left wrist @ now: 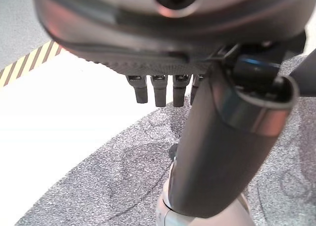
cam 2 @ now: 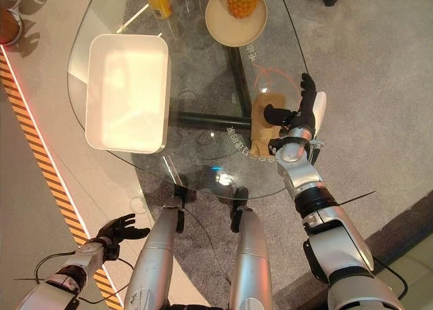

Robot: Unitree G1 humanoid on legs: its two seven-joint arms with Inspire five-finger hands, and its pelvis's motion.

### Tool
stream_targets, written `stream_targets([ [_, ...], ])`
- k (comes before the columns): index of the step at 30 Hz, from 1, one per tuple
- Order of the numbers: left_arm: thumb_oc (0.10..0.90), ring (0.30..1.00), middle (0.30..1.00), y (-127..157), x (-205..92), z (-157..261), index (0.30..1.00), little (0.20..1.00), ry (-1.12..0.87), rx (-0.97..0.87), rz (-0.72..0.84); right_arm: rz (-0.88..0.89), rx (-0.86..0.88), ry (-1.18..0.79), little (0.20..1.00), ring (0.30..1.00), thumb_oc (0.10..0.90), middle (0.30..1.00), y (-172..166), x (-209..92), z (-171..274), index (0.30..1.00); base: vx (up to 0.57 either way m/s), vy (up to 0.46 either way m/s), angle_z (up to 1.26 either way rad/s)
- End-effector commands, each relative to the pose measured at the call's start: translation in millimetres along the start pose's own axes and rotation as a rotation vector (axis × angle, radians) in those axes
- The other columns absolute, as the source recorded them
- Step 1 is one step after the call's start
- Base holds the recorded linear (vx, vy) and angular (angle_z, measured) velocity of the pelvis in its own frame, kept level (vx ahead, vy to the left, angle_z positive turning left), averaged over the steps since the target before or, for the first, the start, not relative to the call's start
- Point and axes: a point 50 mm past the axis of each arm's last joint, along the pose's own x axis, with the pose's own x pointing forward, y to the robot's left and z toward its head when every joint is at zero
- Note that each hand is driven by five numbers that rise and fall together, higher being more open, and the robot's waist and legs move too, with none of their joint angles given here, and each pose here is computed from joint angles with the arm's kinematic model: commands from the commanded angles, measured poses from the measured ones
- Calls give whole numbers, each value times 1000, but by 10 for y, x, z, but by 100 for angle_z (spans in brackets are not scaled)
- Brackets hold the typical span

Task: Wipe the table with a cloth and put it in the basket.

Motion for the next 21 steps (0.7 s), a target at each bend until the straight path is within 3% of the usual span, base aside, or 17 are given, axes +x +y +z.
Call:
stream_targets([
  [1,800,900,900,-72,-56,-323,900,900,81,31,-13,-60,22,-132,900,900,800,900,-155,144,419,900,0,0,0],
  [21,800,900,900,-217,-41,-305,900,900,75,30,-39,-43,-67,63,900,900,800,900,57,56,53,900,0,1,0],
])
